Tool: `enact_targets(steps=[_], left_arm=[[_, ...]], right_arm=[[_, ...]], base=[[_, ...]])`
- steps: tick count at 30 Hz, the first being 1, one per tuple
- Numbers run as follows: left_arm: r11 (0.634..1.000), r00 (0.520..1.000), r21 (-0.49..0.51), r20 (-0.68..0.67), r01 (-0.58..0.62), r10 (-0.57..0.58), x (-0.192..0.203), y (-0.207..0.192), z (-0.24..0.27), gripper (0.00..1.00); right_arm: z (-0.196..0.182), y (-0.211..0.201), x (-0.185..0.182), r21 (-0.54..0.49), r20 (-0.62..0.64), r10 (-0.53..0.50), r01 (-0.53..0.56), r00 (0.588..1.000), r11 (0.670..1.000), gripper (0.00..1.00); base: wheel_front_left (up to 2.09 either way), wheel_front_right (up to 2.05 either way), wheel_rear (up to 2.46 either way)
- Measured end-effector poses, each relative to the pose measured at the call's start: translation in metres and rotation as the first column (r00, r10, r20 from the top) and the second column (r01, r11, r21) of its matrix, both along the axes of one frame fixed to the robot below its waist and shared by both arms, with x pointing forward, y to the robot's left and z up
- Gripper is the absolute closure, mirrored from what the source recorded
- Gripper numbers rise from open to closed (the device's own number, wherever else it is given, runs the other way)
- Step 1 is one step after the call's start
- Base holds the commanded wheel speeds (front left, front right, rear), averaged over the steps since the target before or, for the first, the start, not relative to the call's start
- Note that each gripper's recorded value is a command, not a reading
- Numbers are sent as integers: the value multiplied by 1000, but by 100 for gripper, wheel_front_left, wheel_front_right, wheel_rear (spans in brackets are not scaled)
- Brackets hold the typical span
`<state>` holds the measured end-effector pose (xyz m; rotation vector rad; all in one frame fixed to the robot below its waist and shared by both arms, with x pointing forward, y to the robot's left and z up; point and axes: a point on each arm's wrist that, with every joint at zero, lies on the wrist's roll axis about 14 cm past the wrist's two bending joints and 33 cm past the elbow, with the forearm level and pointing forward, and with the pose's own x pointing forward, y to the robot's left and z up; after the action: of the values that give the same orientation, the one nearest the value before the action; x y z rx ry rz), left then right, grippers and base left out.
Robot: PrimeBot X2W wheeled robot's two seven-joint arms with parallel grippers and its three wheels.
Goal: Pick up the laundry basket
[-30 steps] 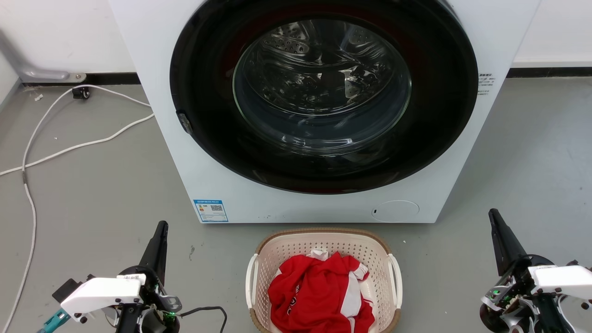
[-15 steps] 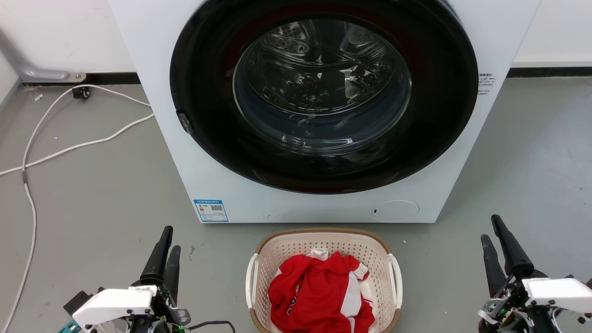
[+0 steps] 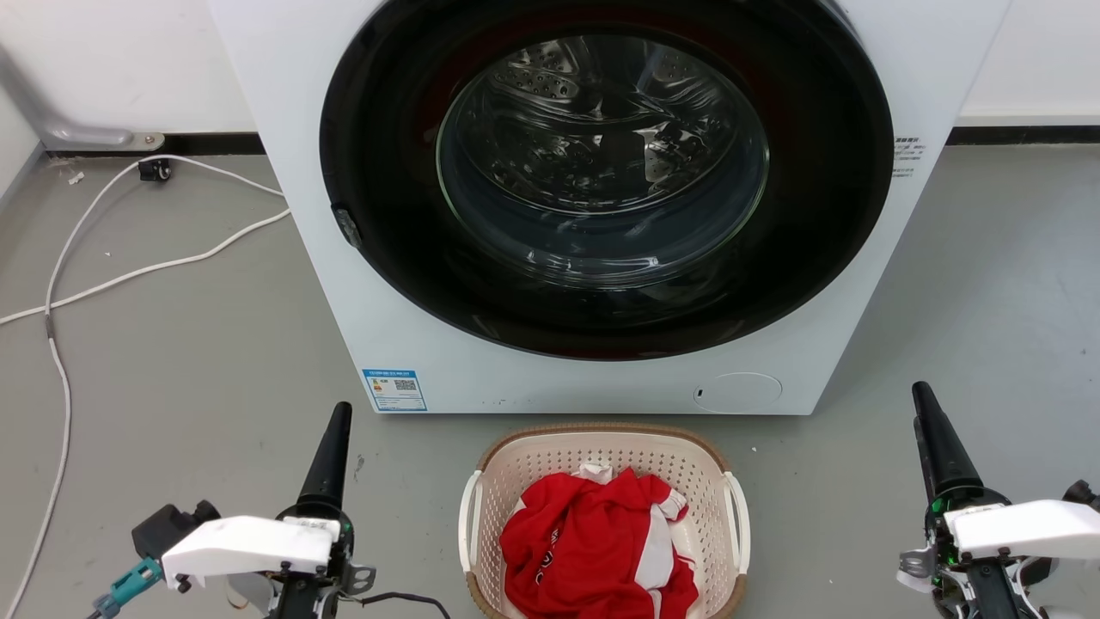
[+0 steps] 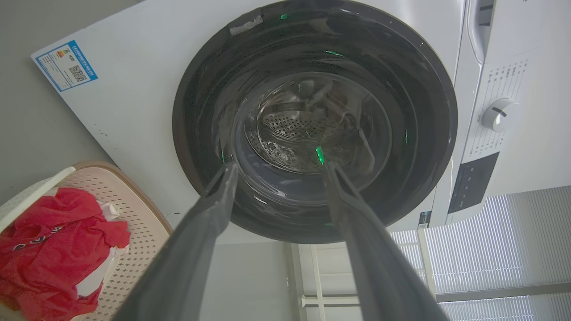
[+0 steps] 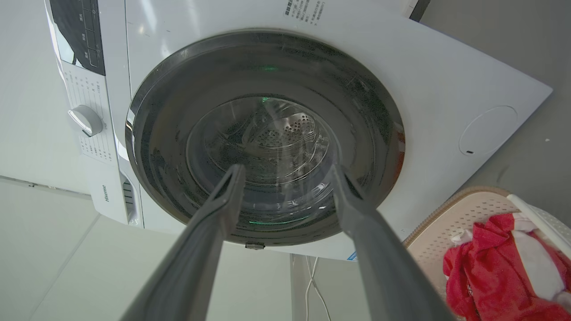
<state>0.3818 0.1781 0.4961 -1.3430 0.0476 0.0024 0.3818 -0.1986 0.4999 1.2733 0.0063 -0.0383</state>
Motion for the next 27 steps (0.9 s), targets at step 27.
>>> enact_targets(steps=[27], left_arm=[[837,988,545,94,50,-120,3,-34,24,0]], right_arm=[[13,13,-6,-596,35,49,-18,998,803,0]], base=[[0,0,0]])
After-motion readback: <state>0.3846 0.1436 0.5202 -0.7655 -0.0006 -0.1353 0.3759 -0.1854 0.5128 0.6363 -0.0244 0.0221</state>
